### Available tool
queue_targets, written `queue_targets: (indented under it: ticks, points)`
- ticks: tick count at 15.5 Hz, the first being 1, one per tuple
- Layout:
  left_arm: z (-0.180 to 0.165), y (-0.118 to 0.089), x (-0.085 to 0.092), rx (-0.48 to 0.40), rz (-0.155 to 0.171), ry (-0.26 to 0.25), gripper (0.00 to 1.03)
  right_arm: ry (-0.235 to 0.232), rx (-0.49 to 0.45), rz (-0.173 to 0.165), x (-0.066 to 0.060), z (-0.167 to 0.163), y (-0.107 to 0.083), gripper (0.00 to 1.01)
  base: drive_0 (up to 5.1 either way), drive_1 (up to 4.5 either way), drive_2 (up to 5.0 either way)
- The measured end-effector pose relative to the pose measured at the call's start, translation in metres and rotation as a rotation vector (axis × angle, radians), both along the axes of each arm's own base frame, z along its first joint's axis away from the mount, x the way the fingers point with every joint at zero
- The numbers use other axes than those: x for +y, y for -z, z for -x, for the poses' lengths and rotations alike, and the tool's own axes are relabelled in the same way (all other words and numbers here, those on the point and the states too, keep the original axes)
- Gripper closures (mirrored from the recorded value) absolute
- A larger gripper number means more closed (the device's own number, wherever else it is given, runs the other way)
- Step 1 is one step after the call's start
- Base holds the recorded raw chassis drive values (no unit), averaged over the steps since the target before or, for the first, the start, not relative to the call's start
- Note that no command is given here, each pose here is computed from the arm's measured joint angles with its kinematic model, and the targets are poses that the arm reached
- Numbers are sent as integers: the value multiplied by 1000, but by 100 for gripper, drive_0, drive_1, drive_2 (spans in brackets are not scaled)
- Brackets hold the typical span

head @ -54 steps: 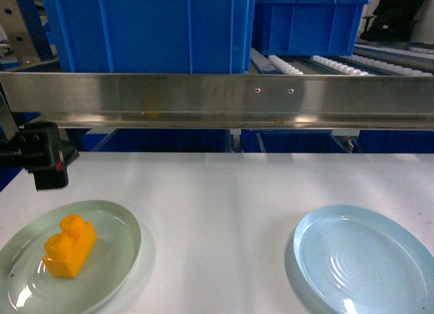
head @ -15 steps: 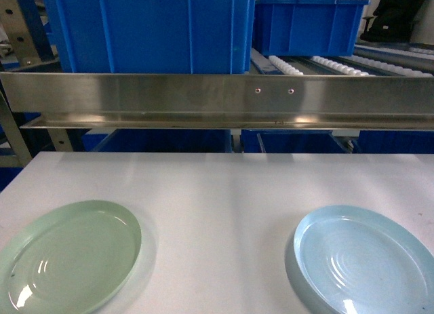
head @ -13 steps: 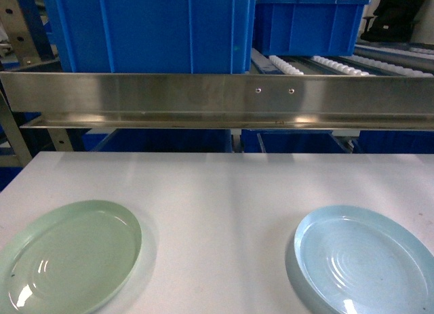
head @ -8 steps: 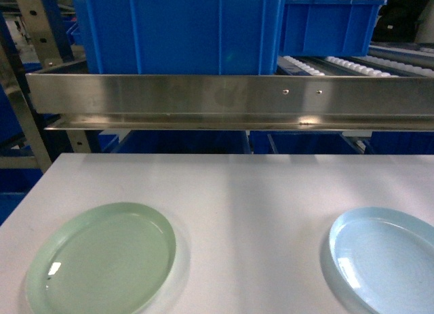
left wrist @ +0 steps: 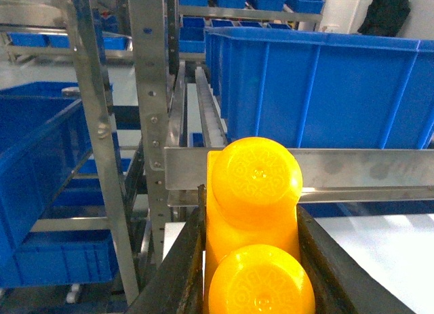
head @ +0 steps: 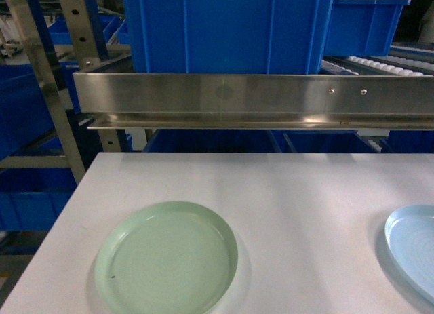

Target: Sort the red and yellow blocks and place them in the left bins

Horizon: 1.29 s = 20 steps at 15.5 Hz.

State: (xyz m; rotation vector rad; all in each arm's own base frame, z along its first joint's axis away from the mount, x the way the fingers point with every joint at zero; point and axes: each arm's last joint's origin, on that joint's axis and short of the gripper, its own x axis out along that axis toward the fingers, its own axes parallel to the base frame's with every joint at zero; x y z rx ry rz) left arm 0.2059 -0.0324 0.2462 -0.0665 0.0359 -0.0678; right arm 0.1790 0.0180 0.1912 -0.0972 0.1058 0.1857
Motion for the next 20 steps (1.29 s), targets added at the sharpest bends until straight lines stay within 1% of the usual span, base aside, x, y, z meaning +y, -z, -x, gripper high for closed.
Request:
queue_targets:
  ticks: [3,5,20]
  points:
    - [0,0,0,-4,1,2,76,0,0,0,0,0,0,73,-375,-48,479]
    - [0,-1,0,-6,1,4,76,1,-1,0,0,0,0,74,-487,111,351]
    - [1,-1,0,-5,1,2,76,2,3,0,0,0,0,74,-497,248,248]
